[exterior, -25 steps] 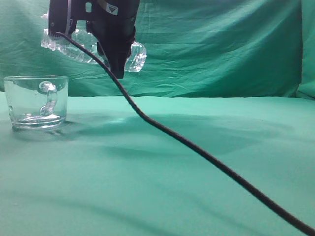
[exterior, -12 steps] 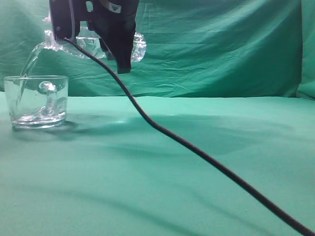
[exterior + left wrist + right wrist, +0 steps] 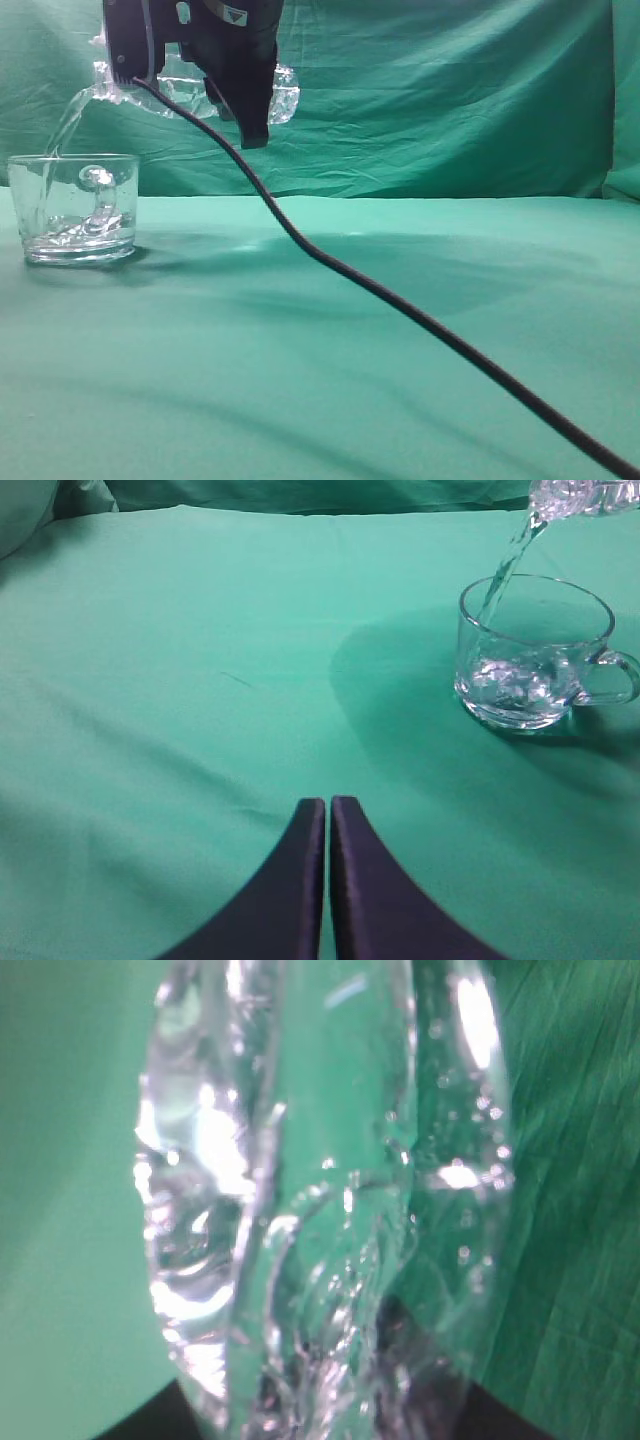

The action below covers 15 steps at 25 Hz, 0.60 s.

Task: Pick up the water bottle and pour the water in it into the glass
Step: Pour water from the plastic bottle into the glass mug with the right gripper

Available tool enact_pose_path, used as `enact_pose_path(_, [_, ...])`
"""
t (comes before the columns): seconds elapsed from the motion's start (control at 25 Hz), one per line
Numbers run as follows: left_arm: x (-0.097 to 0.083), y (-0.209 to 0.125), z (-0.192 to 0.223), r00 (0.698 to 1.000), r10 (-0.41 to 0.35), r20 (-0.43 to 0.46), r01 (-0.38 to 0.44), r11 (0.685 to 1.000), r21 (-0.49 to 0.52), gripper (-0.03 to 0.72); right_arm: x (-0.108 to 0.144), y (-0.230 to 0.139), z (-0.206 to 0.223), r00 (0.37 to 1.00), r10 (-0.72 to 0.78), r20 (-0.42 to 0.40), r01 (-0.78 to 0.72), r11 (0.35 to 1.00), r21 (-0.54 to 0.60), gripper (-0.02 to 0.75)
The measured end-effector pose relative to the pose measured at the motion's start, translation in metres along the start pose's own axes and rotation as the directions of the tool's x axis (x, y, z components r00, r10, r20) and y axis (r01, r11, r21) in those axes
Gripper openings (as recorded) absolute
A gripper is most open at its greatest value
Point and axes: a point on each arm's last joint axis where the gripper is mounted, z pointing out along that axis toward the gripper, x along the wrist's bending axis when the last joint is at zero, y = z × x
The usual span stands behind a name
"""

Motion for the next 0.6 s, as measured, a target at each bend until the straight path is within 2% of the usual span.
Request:
enact_pose_path(0.4, [0.000,0.000,0.000,1.000,0.000,0.000,0.000,1.000,0.000,0.000,0.001,-0.001,0.000,1.000,0.026,-0.014,-0.025,1.000,0.015,0.239])
enact_pose_path(0.52, [0.000,0.000,0.000,1.000,0.000,0.000,0.000,1.000,0.000,0.000,0.007,-0.002,0.000,0.995,0.084,-0.057,-0.083,0.996,0.022,0.239])
enact_pose_path(0.6, [0.000,0.000,0.000,1.000,0.000,0.000,0.000,1.000,0.000,0.000,0.017,-0.001,0.000,0.981,0.155,-0.118,-0.152,0.988,0.032,0.239])
